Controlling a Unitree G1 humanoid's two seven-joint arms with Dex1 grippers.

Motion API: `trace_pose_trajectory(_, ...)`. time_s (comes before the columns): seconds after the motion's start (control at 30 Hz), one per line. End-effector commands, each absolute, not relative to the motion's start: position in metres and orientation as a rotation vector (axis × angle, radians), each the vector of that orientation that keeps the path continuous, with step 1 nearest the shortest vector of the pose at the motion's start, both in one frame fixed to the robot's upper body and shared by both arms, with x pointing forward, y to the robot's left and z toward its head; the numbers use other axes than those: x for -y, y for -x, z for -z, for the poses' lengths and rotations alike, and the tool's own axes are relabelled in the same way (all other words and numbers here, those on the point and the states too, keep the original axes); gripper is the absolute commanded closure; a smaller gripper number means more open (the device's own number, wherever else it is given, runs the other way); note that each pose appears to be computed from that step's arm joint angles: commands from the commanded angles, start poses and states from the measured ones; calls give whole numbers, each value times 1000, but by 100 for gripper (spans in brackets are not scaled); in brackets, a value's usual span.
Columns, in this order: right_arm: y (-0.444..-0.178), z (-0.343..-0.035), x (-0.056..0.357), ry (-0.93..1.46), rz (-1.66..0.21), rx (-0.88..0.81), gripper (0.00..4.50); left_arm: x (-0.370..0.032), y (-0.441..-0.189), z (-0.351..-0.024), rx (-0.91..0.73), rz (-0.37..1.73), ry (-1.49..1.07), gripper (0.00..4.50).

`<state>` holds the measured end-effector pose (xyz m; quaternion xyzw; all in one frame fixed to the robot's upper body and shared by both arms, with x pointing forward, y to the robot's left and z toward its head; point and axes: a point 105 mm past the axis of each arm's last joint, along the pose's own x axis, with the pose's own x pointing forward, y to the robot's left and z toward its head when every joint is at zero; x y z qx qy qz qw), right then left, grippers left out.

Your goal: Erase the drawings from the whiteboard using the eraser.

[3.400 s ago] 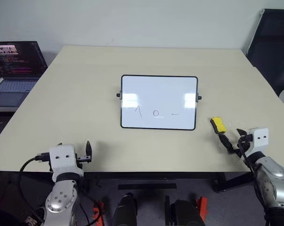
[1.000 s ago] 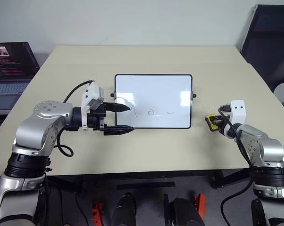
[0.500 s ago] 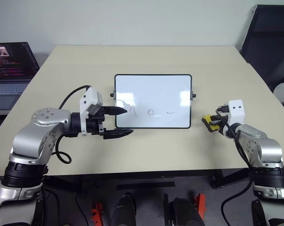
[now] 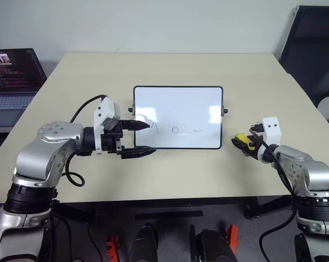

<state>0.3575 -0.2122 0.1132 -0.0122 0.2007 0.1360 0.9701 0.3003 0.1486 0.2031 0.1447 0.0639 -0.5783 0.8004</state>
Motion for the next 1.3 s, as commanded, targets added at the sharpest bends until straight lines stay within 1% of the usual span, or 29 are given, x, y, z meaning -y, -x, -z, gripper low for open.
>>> trace_pose_trajectory(0.03, -363, -121, 223, 40, -229, -371, 71, -147, -302, -211, -99, 1246, -345, 0)
trace_pose_trajectory(0.57, -374, -120, 227, 49, -218, -355, 71, -147, -301, -211, -97, 1235, -351, 0)
trace_pose_trajectory(0.67, -373, -117, 226, 57, -227, -366, 128, -147, -301, -210, -99, 1234, -351, 0)
trace_pose_trajectory(0.83, -373, -117, 225, 58, -227, -366, 309, -147, -301, -208, -104, 1232, -349, 0)
trace_pose_trajectory(0.87, -373, -117, 224, 57, -227, -365, 334, -148, -301, -207, -107, 1231, -348, 0)
trace_pose_trajectory(0.9, -373, -118, 224, 56, -228, -362, 342, -148, -301, -206, -110, 1229, -347, 0)
trace_pose_trajectory(1.07, -367, -130, 215, 66, -280, -323, 342, -156, -302, -198, -141, 1162, -337, 0)
trace_pose_trajectory(1.13, -359, -140, 204, 96, -342, -291, 342, -160, -300, -194, -154, 1124, -327, 0)
trace_pose_trajectory(1.2, -348, -156, 185, 154, -426, -210, 342, -159, -292, -189, -161, 1117, -292, 0)
trace_pose_trajectory(1.3, -334, -168, 165, 193, -491, -134, 342, -160, -282, -178, -190, 1112, -290, 0)
